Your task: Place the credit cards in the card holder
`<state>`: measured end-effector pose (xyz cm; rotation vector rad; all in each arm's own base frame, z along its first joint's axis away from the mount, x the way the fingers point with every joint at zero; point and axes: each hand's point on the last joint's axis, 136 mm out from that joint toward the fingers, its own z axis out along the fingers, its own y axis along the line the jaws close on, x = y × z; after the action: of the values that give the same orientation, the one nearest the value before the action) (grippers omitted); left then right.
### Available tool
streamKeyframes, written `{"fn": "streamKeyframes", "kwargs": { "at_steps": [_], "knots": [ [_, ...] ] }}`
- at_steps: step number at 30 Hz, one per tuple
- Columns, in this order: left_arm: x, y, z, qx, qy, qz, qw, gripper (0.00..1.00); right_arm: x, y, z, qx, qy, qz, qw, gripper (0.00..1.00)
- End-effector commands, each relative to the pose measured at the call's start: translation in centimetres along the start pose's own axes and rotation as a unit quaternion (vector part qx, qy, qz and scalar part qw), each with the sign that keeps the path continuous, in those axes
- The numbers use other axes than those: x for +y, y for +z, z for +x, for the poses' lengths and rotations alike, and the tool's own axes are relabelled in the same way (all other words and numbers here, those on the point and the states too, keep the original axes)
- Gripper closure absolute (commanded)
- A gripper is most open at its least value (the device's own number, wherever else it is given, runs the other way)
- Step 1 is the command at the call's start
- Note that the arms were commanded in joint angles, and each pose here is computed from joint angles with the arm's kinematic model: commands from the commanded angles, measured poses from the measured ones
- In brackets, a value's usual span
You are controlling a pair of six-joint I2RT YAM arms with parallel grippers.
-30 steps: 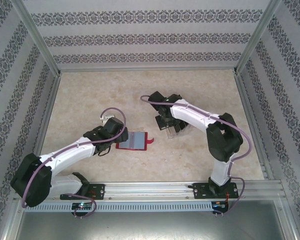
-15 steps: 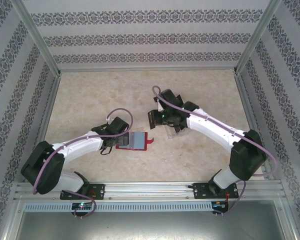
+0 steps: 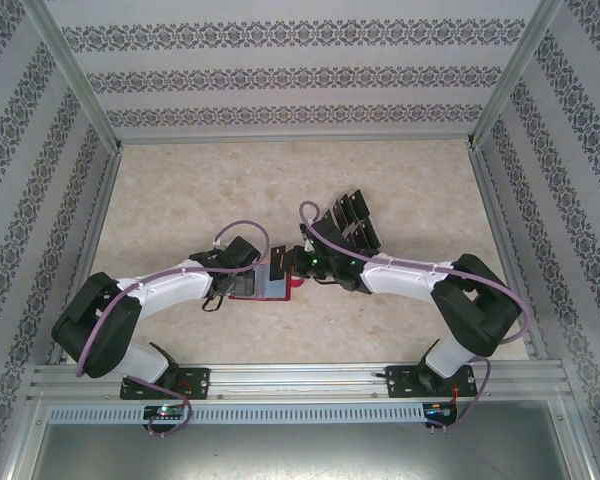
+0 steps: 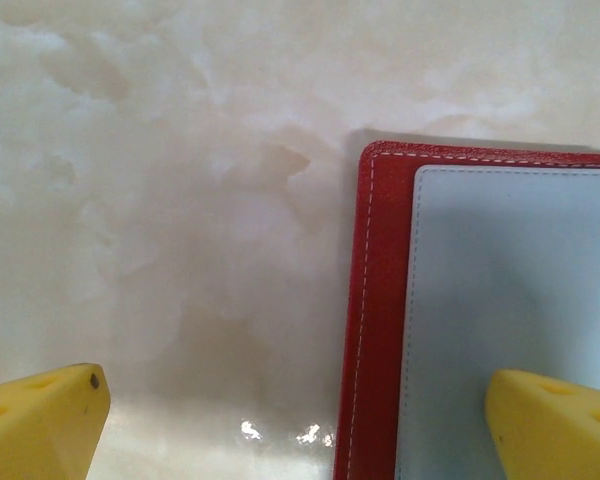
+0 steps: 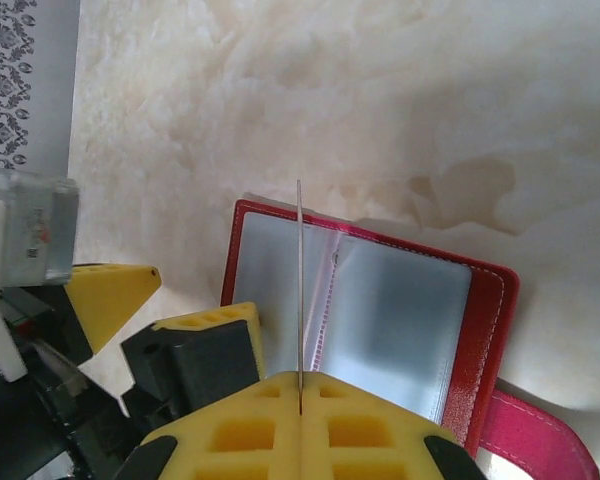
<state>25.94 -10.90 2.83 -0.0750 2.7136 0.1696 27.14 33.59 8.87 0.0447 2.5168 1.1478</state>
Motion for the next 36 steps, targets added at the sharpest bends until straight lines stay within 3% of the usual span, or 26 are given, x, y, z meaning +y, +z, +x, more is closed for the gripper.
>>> {"fn": "streamKeyframes", "kwargs": {
  "at_steps": [1,36],
  "knots": [
    [1.4,-0.2,0.3,0.001,-0.016,-0.023,1.0,0.03,2.1,1.0,-0.2,-0.019,0.015,-0.066,0.998,1.0],
    [1.7,0.2,1.2,0.004,-0.027,-0.023,0.999,0.03,-0.5,3.4,3.1,-0.023,0.044,-0.06,0.997,1.0]
  ]
}}
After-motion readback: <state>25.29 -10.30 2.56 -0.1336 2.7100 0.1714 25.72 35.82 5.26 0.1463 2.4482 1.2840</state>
